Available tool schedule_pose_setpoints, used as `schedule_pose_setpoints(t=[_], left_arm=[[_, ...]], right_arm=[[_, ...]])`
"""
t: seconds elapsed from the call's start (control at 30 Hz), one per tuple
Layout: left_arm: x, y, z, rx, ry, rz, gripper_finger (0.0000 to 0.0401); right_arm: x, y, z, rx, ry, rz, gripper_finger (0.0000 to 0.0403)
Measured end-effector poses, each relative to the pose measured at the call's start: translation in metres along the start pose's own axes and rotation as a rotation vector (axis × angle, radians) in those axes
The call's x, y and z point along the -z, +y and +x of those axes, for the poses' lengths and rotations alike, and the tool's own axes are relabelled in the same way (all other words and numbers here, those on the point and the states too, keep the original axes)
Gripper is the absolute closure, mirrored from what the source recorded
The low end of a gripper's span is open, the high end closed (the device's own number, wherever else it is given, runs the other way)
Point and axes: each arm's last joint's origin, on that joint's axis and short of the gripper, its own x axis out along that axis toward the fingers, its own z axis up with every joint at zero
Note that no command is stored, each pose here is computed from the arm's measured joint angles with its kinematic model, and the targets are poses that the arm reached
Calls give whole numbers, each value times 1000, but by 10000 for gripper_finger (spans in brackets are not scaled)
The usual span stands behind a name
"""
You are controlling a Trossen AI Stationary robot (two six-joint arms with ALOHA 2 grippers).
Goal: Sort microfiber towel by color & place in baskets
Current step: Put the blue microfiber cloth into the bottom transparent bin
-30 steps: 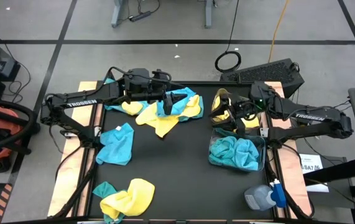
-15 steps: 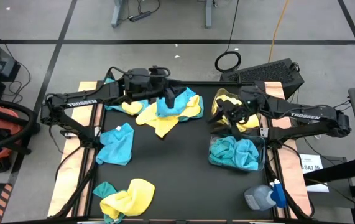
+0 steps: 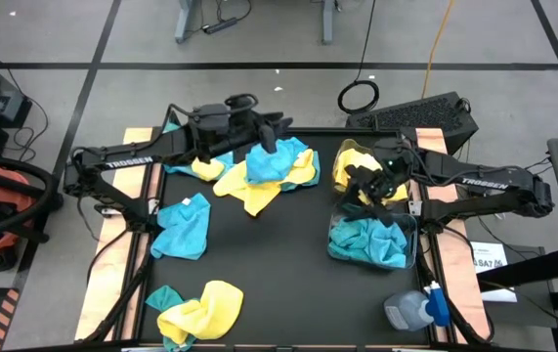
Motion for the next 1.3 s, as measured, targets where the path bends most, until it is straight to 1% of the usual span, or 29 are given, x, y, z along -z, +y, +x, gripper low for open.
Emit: schedule_pose_setpoints(t=[0.13, 0.27, 0.37, 0.57, 0.67, 0.83, 1.07, 1.3], left_arm=[[4, -5, -2, 10, 18, 4, 170], [9, -4, -2, -7, 55, 13, 170], [10, -3, -2, -23, 67, -41, 170], [10, -1, -2, -65, 46, -101, 170], [9, 0, -2, -103, 20, -102, 170], [9, 1, -2, -133, -1, -101, 170], [14, 5, -3, -179, 46, -105, 170], [18, 8, -4, -211, 82, -112, 170]], right_arm=[[3, -2, 0, 65, 26, 1, 163], [9, -3, -1, 121, 72, 27, 163], [12, -4, -1, 153, 105, 33, 163], [18, -4, -2, 157, 162, 21, 163], [21, -4, -2, 157, 185, 12, 163], [24, -6, -3, 229, 221, -33, 163], [24, -7, -3, 247, 232, -42, 163], [26, -13, 4, 267, 268, -47, 163]])
